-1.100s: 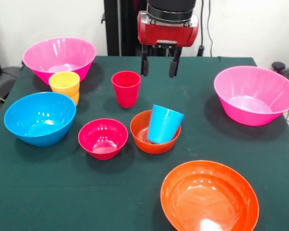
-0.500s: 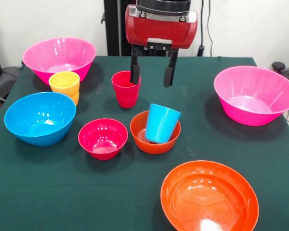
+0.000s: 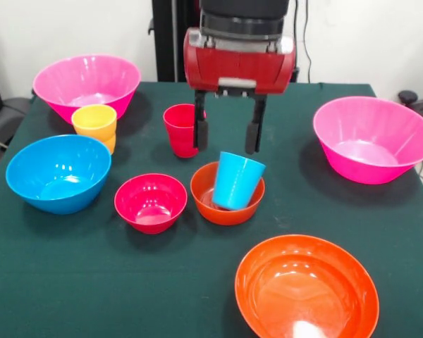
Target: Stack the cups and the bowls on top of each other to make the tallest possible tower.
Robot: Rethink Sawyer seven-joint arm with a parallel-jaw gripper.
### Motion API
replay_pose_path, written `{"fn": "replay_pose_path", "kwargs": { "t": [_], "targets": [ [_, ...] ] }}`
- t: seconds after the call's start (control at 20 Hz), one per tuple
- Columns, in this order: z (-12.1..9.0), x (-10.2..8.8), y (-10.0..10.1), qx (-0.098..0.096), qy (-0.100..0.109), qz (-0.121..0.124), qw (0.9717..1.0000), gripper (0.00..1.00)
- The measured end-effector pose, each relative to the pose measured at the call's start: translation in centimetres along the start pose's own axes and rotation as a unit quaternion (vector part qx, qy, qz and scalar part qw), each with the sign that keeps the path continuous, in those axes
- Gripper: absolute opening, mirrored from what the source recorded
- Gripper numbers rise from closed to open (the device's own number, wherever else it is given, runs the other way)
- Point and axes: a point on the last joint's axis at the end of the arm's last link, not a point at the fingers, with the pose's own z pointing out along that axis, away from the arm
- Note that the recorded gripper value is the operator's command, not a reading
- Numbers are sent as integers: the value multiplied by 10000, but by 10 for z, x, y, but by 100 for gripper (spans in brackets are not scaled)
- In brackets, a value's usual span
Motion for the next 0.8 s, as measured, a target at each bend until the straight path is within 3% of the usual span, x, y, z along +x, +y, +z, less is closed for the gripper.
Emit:
{"fn": "replay_pose_path", "kwargs": {
  "t": [0.3,0.65,0.8],
  "targets": [
    [42,-2,4,-170,55,118,9998,100],
    [99,11,16,-390,209,226,9988,100],
    [112,17,20,-453,253,242,9984,100]
  ]
}}
